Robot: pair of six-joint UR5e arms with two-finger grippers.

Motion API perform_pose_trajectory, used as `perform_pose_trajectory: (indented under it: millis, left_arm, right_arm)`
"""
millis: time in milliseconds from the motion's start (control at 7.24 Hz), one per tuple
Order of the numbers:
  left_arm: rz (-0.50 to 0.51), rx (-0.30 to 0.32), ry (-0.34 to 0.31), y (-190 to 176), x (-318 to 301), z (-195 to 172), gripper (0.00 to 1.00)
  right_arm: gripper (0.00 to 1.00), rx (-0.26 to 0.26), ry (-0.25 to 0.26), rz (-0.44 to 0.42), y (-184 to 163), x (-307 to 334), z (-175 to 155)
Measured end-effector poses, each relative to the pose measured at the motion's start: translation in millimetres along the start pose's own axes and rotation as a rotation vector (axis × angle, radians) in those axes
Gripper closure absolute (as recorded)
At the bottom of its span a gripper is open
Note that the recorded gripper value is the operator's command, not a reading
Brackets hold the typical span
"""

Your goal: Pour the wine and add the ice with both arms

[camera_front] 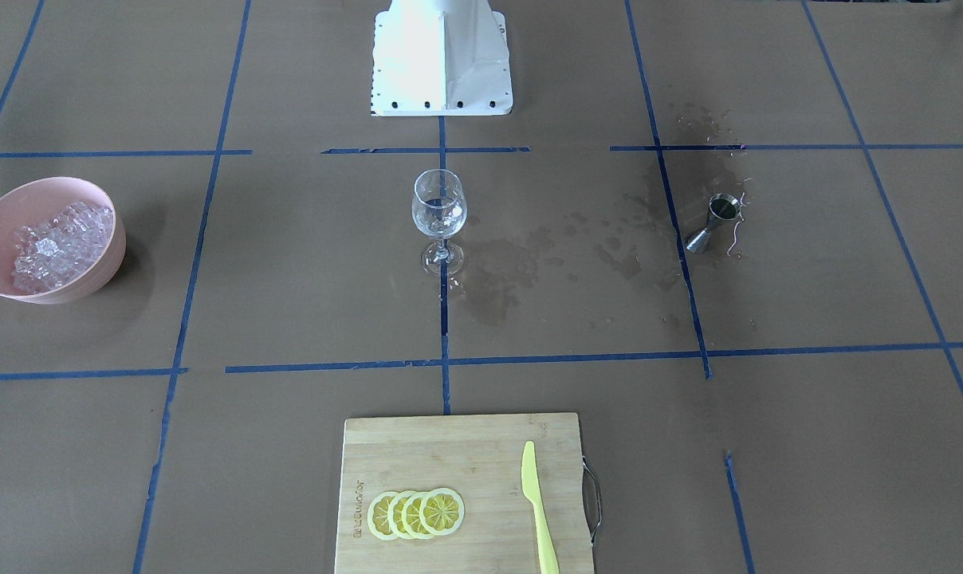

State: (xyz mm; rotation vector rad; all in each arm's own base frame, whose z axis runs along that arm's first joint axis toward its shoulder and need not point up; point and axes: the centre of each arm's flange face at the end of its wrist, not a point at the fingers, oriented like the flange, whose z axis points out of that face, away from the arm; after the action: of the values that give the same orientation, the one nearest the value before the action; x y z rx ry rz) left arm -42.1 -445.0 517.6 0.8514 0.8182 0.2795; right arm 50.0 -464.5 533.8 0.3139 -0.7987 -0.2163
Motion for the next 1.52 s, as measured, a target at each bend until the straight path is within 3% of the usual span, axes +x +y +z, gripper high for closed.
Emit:
perform_pose_trajectory:
  millis: [690, 1104, 1519]
  left_arm:
    - [-0.276, 0.243, 0.005, -12, 161, 109, 0.0]
    - [-0.356, 0.347, -0.089, 23, 244, 149, 0.0]
    - [-0.352, 0.438, -0.182, 68, 307, 167, 0.0]
  right_arm:
    - [0.0, 0.0, 0.0, -0.001, 0, -1, 0]
    - [0.0, 0.002, 0.0, 0.0, 0, -1, -1]
    - [0.0, 0.002, 0.0, 0.0, 1, -1, -1]
